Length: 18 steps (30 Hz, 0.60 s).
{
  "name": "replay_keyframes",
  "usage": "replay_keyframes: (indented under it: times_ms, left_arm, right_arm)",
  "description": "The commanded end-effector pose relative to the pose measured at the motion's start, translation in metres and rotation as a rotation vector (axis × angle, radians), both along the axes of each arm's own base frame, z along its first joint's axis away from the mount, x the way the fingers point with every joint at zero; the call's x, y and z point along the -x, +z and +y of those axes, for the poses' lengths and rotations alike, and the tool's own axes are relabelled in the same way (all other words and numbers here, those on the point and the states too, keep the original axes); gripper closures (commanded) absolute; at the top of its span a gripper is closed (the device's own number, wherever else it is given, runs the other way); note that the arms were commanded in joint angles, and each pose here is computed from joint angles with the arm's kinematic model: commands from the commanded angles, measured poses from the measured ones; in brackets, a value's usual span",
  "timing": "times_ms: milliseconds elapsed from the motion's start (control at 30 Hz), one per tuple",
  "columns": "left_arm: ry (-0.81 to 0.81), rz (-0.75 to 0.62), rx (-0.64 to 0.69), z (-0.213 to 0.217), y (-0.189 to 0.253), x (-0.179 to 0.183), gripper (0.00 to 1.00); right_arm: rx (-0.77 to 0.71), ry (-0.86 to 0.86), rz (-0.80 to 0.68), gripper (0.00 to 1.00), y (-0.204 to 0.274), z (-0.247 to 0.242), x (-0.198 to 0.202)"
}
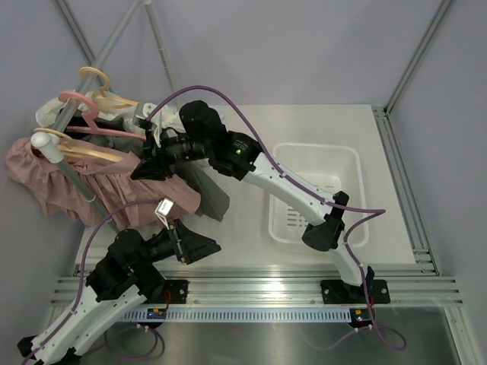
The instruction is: Remove the skirt from the hanger
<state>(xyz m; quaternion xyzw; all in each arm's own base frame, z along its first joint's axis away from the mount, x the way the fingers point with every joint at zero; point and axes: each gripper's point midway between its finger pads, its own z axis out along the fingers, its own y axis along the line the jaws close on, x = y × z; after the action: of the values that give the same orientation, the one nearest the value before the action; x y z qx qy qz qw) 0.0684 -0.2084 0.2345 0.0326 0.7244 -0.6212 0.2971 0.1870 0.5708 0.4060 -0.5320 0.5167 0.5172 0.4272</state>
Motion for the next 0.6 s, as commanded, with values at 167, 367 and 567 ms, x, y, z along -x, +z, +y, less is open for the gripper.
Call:
replay_keyframes:
  times_ms: [167, 367, 567]
  left_arm:
    - [-0.011, -0.192, 0.054, 0.009, 0.046, 0.009, 0.01]
    - [-0.059, -0.218, 0.160, 0.005, 0.057, 0.017, 0.01]
    - [-0.045, -0.217, 0.173, 0.007, 0.059, 0.017, 0.01]
  right_arm:
    - [-0.299, 0.014, 0.138, 1.00, 0.116, -0.044, 0.001]
    - [-0.385, 0.068, 0.211, 1.00, 0.139, -0.065, 0.004]
    - [-0.451, 0.139, 0.295, 1.00, 0.153, -0.074, 0.008]
